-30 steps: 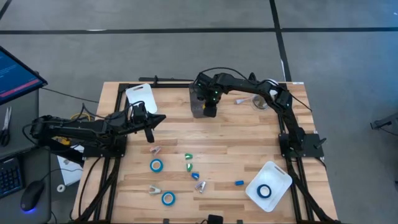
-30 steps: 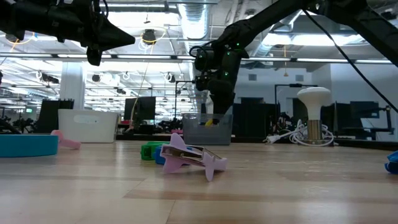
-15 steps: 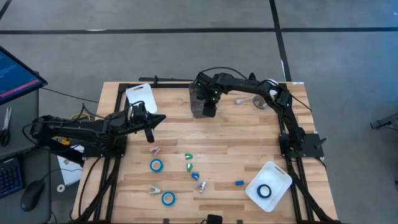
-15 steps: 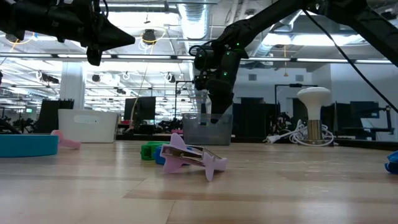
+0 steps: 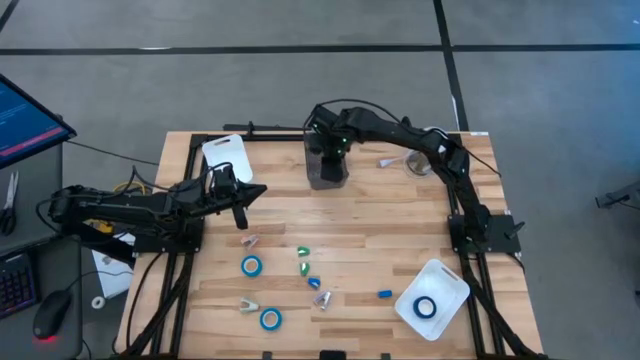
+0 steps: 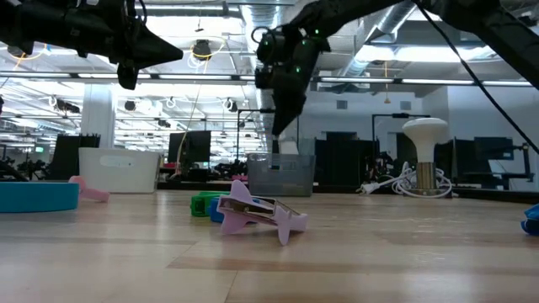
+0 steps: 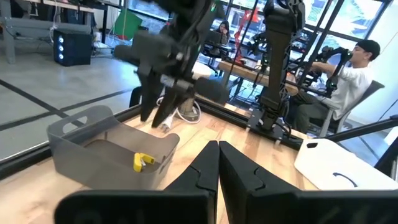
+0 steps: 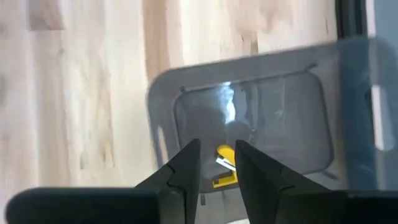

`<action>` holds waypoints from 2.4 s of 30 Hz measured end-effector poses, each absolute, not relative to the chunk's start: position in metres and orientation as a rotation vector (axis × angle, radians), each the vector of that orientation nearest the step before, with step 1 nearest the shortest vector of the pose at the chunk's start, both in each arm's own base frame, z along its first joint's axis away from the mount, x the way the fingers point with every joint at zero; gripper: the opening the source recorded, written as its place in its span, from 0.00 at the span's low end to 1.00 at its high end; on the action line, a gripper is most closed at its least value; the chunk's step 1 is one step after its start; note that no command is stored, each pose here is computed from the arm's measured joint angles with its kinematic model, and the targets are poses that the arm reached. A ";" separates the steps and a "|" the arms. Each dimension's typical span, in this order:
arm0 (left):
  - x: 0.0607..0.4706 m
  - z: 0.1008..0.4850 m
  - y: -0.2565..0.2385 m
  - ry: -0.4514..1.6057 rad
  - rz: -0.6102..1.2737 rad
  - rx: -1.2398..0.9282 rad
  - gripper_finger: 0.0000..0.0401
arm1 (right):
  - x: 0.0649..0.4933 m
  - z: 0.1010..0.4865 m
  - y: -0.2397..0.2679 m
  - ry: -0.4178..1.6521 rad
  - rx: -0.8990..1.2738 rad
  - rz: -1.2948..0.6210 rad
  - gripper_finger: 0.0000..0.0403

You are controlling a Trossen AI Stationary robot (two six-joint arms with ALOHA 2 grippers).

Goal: Pick and place Stapler, Stapler remover, tape
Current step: Put the top pink staple remover into the top white bin

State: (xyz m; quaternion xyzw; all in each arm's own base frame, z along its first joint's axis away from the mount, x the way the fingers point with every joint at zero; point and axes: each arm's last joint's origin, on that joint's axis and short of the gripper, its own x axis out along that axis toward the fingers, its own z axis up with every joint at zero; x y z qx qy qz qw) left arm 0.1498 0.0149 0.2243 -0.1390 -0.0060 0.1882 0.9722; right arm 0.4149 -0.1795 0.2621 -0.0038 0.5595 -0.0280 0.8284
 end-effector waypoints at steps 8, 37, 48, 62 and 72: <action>0.150 0.222 0.015 0.013 0.381 -0.276 0.01 | 0.403 0.297 -0.165 1.171 -0.003 0.008 0.15; 0.160 0.236 -0.010 0.191 0.204 -0.329 0.01 | 0.264 0.293 -0.078 0.760 0.139 -0.176 0.00; 0.159 0.249 -0.017 0.630 0.368 -0.322 0.01 | 0.246 0.281 -0.052 0.773 0.179 -0.255 0.00; 0.167 0.231 -0.025 0.957 0.505 -0.755 0.01 | 0.241 0.275 -0.045 0.868 0.146 -0.353 0.00; 0.187 0.198 -0.028 1.174 0.601 -0.713 0.01 | 0.239 0.275 -0.055 0.866 0.160 -0.388 0.00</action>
